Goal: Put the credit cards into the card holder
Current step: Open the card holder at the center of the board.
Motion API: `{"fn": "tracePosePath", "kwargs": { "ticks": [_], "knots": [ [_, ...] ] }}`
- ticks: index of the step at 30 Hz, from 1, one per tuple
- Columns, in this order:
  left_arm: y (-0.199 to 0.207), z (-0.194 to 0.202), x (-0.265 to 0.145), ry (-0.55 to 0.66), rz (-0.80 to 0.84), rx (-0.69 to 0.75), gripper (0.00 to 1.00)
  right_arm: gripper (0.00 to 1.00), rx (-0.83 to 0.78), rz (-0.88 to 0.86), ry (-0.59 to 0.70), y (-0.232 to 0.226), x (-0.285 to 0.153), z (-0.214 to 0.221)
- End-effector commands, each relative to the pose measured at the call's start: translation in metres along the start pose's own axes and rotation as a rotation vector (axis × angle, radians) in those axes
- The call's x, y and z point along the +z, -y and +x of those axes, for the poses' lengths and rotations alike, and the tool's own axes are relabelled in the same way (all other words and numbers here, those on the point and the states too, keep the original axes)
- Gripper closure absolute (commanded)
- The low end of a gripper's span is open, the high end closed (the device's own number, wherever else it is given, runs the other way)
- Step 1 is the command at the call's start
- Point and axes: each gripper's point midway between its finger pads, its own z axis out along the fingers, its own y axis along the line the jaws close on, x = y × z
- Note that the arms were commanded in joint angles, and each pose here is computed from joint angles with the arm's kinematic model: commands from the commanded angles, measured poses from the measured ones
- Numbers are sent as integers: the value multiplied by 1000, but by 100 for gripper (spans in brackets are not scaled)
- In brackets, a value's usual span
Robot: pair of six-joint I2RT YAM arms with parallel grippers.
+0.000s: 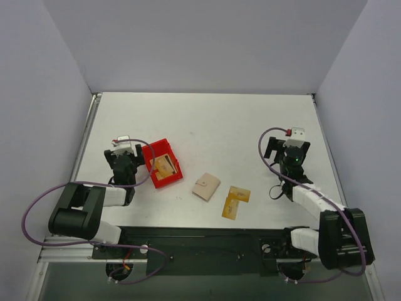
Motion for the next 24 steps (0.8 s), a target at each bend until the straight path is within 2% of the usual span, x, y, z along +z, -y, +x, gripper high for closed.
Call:
{"fn": "tracePosePath", "kwargs": {
  "ticks": [1, 3, 4, 5, 7, 8, 10, 13, 17, 20, 24],
  "knots": [
    [2, -14, 5, 34, 8, -11, 5, 0, 56, -94, 100, -25, -16, -50],
    [-3, -11, 5, 0, -31, 4, 5, 0, 123, -150, 126, -37, -21, -65],
    [-5, -24, 7, 6, -51, -10, 5, 0, 183, -164, 150, -41, -24, -75],
    [-9, -23, 6, -27, -81, -2, 5, 0, 224, -155, 164, -41, -25, -79],
    [-16, -45, 3, 5, -123, -20, 5, 0, 349, -95, 148, -36, -23, -86],
    [-18, -60, -3, 44, -132, -49, 5, 0, 418, -69, 110, -36, -21, -84],
    [-28, -75, -11, 88, -172, -108, 5, 0, 427, -1, -6, -32, -19, -78],
    [-37, -99, -21, 122, -221, -166, 5, 0, 339, -8, -146, -42, -20, -79],
    [-35, -131, -31, 149, -202, -208, 5, 0, 338, -58, -214, -57, -20, -75],
    [-34, -142, -32, 151, -203, -220, 5, 0, 426, -165, -301, -71, -22, -62],
    [-31, -142, -32, 96, -210, -278, 5, 0, 533, -205, -428, -78, -16, -37]
  ]
}}
